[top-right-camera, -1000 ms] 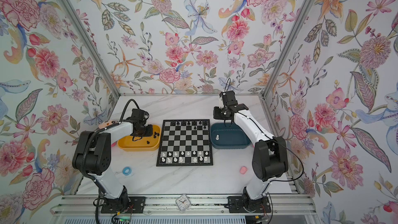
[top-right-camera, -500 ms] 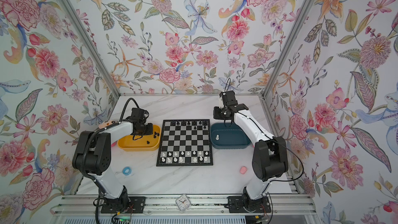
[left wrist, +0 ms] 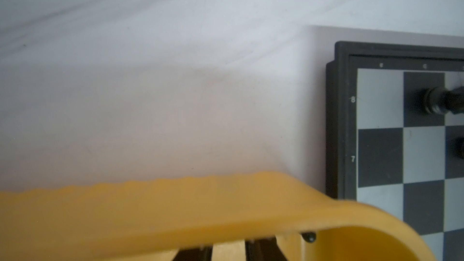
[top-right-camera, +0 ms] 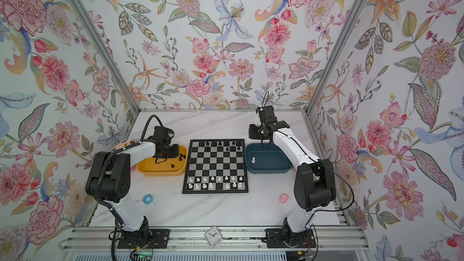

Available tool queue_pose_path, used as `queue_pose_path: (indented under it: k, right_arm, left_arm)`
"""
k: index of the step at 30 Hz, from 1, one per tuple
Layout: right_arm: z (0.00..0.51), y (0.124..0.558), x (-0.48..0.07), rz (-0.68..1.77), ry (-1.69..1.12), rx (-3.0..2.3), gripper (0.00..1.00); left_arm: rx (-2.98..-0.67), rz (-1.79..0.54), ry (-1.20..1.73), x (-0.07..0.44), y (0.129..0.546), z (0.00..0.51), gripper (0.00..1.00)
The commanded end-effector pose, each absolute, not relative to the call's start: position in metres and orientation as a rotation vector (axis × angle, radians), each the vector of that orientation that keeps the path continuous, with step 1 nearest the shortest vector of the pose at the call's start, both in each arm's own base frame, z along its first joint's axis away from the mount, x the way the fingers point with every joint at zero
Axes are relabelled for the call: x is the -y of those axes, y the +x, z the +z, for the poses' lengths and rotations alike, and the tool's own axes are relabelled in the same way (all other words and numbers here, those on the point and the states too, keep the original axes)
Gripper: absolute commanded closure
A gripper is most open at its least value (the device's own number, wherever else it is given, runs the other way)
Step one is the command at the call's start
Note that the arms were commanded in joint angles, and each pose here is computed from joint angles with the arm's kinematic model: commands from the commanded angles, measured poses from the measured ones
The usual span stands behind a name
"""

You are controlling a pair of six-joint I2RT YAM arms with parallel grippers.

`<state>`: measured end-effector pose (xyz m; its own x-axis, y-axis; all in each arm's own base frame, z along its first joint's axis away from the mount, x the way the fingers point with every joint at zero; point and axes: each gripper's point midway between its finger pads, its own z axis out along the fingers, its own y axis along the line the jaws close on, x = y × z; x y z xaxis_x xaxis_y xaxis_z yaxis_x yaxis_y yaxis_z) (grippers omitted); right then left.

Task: Set up the chess pieces on the board
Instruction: 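Lower the left gripper into the yellow tray and close on a black pawn, then lift the black pawn and carry it over the board's farthest rows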

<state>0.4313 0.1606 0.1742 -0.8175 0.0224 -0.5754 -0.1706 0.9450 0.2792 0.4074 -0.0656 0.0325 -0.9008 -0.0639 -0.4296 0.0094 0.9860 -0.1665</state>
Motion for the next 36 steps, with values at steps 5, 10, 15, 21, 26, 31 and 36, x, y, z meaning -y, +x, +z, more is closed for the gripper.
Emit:
queue_pose_path:
  k: [5,10,15,21,26,31,36]
  right_arm:
    - [0.173,0.426,-0.157,0.423,-0.086,-2.508,0.71]
    - [0.174,0.426,-0.157,0.427,-0.087,-2.507,0.71]
    - [0.174,0.425,-0.158,0.431,-0.090,-2.507,0.71]
    - [0.176,0.424,-0.159,0.445,-0.099,-2.499,0.71]
    - [0.175,0.421,-0.160,0.454,-0.103,-2.492,0.71]
    - [0.174,0.418,-0.159,0.467,-0.105,-2.486,0.72]
    - [0.173,0.415,-0.158,0.477,-0.102,-2.479,0.72]
  left_arm:
    - [-2.659,-0.242,-0.062,0.064,0.419,0.039,0.81]
    - [-2.663,-0.239,-0.055,0.064,0.420,0.041,0.90]
    - [-2.663,-0.220,-0.047,0.063,0.418,0.047,0.95]
    - [-2.643,-0.160,-0.030,0.058,0.416,0.071,0.97]
    - [-2.586,-0.135,-0.013,0.061,0.417,0.105,0.97]
    - [-2.515,-0.143,0.043,0.074,0.428,0.144,0.95]
    - [-2.484,-0.155,0.136,0.099,0.443,0.167,0.95]
